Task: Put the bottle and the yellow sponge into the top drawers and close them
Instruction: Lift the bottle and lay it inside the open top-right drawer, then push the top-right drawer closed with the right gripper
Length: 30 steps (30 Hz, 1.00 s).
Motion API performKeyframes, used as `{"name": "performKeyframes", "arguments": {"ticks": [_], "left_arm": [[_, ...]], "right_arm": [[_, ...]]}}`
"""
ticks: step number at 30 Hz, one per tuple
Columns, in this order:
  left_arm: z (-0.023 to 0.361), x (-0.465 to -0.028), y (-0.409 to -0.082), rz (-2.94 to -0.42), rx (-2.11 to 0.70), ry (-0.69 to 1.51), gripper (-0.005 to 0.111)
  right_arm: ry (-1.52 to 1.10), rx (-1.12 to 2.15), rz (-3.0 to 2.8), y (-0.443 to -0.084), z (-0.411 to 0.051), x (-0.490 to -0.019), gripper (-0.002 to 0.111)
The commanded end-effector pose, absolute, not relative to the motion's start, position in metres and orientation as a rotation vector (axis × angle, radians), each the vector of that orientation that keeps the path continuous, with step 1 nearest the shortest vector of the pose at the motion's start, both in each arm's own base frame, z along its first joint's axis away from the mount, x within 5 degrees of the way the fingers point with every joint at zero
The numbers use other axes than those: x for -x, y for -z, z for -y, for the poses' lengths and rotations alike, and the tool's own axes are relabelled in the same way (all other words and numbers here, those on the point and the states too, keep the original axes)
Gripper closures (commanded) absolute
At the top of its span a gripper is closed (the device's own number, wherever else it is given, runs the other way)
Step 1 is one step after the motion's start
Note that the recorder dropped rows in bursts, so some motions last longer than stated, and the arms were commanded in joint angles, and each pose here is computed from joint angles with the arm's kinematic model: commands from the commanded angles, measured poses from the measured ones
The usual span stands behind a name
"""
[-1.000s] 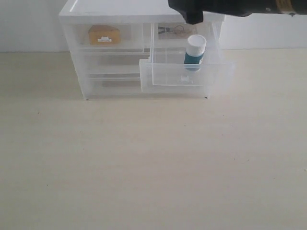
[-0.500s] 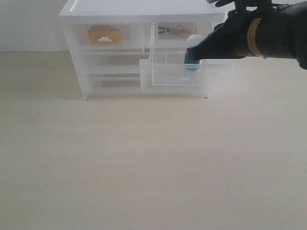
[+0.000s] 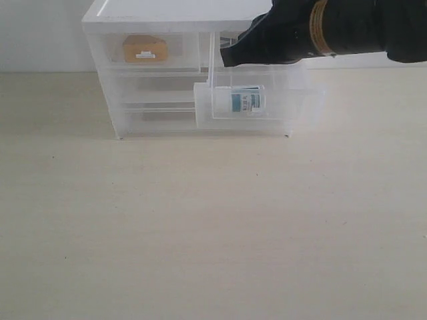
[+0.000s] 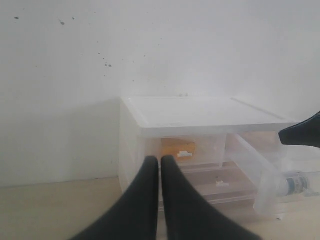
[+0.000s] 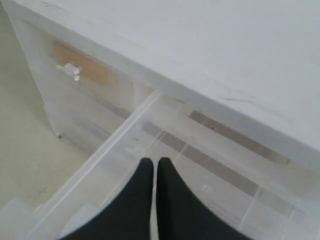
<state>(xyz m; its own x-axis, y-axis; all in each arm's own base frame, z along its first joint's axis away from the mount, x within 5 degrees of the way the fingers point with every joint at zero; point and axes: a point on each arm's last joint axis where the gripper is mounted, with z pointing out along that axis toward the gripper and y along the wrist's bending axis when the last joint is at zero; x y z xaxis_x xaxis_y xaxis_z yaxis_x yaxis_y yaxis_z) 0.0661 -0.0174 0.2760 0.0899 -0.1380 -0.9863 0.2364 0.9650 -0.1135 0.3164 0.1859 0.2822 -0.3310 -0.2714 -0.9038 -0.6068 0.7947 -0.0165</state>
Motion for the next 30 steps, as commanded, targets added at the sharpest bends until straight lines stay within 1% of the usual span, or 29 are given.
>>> {"name": "performKeyframes", "arguments": {"ticks": [1, 3, 5, 7, 9, 14, 19, 26, 30], "left_arm": [[0.018, -0.066, -0.273, -1.460, -0.085, 0.279, 0.103], [0.018, -0.066, -0.272, -1.462, -0.085, 0.279, 0.103], [0.017, -0.066, -0.272, -1.462, -0.082, 0.276, 0.103], [0.017, -0.066, -0.272, -1.462, -0.082, 0.276, 0.103], [0.017, -0.066, -0.272, -1.462, -0.082, 0.276, 0.103], [0.017, -0.066, -0.272, -1.462, -0.082, 0.276, 0.103], [0.017, -0.066, -0.272, -1.462, -0.082, 0.276, 0.103], [0.017, -0.066, -0.272, -1.462, -0.082, 0.276, 0.103], [0.018, -0.066, -0.272, -1.462, -0.084, 0.278, 0.103]], "right_arm": [[-0.496, 0.658, -1.910, -0.296, -0.178, -0.290, 0.106], [-0.531, 0.674, -1.895, -0.302, -0.170, -0.269, 0.106], [-0.561, 0.692, -1.900, -0.300, -0.163, -0.250, 0.106], [-0.591, 0.718, -1.920, -0.292, -0.159, -0.237, 0.106], [-0.590, 0.723, -1.951, -0.282, -0.157, -0.234, 0.106], [-0.572, 0.733, -2.049, -0.254, -0.162, -0.245, 0.106], [-0.424, 0.653, -2.090, -0.241, -0.155, -0.258, 0.106], [-0.380, 0.627, -2.041, -0.254, -0.159, -0.272, 0.106], [-0.382, 0.626, -2.034, -0.255, -0.166, -0.286, 0.106]]}}
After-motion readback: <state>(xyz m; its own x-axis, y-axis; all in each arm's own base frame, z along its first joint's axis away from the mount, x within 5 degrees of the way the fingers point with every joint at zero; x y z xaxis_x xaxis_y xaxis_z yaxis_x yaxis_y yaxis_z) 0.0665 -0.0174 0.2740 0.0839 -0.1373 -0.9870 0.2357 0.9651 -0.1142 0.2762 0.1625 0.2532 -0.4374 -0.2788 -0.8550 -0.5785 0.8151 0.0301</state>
